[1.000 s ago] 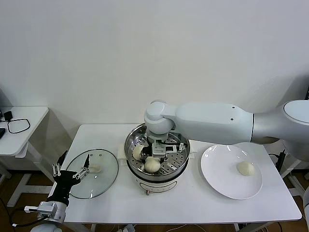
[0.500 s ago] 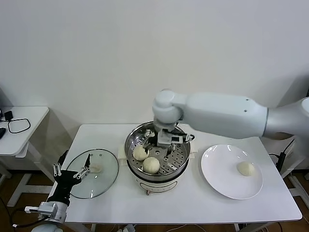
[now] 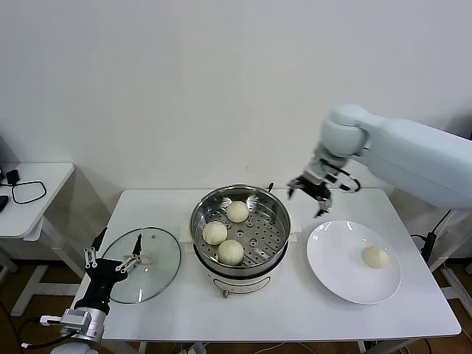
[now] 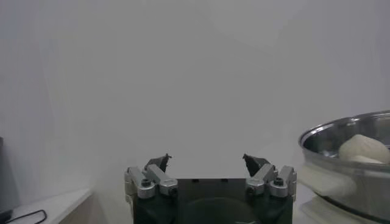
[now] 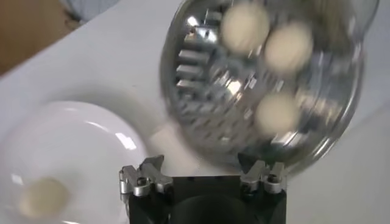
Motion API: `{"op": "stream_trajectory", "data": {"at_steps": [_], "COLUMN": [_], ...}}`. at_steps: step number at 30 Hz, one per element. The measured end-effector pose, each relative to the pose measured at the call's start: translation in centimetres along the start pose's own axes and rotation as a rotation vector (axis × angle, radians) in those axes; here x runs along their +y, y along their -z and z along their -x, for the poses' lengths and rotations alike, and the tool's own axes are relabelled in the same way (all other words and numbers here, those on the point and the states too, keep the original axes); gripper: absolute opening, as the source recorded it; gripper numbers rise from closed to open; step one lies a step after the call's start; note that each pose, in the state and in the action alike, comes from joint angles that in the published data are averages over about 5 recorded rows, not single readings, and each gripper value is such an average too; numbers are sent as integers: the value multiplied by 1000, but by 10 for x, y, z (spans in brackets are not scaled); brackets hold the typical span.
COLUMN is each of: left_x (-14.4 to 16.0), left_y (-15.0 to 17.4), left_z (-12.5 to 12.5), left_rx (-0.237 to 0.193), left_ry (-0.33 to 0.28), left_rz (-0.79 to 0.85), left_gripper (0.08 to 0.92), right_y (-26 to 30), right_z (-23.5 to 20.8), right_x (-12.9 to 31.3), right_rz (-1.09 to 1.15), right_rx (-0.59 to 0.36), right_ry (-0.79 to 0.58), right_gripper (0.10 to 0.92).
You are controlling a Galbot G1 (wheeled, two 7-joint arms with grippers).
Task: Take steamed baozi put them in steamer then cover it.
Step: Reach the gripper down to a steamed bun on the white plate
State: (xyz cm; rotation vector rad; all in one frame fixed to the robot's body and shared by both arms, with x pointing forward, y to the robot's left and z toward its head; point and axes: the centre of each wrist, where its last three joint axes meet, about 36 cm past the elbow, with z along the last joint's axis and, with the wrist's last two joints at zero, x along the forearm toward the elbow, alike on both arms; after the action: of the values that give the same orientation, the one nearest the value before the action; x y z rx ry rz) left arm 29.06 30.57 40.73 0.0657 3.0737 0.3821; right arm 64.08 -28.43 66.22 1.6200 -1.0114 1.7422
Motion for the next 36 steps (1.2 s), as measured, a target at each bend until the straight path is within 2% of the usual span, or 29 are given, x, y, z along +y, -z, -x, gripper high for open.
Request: {"op": "stream_trajectory", "data": {"at_steps": [8,17,26,36], "left_x": [-4,-9,-11,-12], "left_y": [4,4,2,1], "left_z": [1,3,3,3], "left_rx": [-10,-13,-8,-6], "left_ry": [-13,-24,-26,-28], "left_rz": [4,1,1,5], "left_gripper": [823,823,823,823], "right_y": [-69,-109,-130,-136], "right_z": [50,93,125,154], "right_x": [70,122,149,156], "right_rz": [280,434,504,519], "right_rx": [15,72,127,158], "right_ry": [36,60,74,71], "right_gripper": [823,823,823,823]}}
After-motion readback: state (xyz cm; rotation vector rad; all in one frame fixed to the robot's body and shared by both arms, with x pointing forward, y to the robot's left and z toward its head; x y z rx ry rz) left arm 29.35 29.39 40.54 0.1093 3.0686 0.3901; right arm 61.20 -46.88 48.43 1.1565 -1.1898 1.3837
